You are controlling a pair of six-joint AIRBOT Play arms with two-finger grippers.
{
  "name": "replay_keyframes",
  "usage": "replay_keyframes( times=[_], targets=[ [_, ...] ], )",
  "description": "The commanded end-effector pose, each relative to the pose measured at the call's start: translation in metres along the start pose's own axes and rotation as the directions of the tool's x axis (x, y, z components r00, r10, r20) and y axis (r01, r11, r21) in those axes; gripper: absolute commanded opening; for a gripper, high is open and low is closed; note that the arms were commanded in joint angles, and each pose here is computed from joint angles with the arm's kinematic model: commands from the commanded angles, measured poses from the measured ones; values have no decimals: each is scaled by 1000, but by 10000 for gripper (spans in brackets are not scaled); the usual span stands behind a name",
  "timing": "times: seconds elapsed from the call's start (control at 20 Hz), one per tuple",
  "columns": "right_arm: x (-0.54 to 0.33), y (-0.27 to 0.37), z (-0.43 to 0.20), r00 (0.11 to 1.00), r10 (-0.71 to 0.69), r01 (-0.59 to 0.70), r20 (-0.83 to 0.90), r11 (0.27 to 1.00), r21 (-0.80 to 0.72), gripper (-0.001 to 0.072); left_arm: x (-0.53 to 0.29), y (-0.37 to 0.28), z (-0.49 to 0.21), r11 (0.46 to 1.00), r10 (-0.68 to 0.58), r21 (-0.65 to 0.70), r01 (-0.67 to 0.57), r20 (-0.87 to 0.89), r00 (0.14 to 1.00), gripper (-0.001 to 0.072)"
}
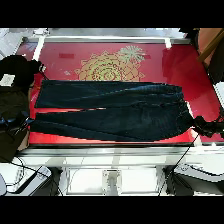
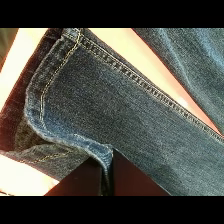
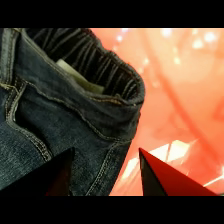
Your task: Fold the clothes and pants, and hang the long-sleeved shirts on hangers.
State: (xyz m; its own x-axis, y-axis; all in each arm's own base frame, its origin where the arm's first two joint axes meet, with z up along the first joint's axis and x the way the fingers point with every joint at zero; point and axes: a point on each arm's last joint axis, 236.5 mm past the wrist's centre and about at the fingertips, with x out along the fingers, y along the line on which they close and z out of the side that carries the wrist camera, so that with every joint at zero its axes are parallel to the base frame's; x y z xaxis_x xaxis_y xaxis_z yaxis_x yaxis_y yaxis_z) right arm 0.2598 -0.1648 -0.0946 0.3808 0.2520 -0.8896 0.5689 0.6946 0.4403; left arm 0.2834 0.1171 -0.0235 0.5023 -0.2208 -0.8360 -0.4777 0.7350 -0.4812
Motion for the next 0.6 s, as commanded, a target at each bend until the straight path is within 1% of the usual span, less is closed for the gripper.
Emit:
replay_keyframes(
  times=[0.0, 0.15, 0.3, 0.35, 0.4, 0.45, 0.55],
  targets=[
    [6, -4, -7, 1000, -3, 3, -10, 1000, 17, 453, 0, 0, 0, 1000, 1, 1, -1, 0, 1000, 12],
    [15, 5, -6, 998, 56, -55, -6, 998, 34, 452, 0, 0, 0, 1000, 1, 1, -1, 1, 1000, 12],
    [19, 20, 8, 991, 125, -127, 46, 991, 35, 449, 0, 0, 0, 1000, 1, 1, -1, 1, 1000, 12],
    [21, 23, 12, 990, 126, -127, 59, 991, 28, 378, 0, 0, 0, 1000, 1, 1, -1, 0, 1000, 13],
    [21, 27, 14, 990, 129, -130, 64, 991, 20, 225, 0, 0, 0, 1000, 1, 1, -1, 1, 1000, 12],
    [18, 31, 14, 988, 142, -142, 55, 990, 10, 50, -1, 1, 1, 1000, 4, 3, -4, 2, 1000, 12],
    [2, 43, 12, 984, 176, -176, 23, 984, -26, 39, -8, 5, 4, 999, 39, 26, -39, -6, 999, 12]
  ],
)
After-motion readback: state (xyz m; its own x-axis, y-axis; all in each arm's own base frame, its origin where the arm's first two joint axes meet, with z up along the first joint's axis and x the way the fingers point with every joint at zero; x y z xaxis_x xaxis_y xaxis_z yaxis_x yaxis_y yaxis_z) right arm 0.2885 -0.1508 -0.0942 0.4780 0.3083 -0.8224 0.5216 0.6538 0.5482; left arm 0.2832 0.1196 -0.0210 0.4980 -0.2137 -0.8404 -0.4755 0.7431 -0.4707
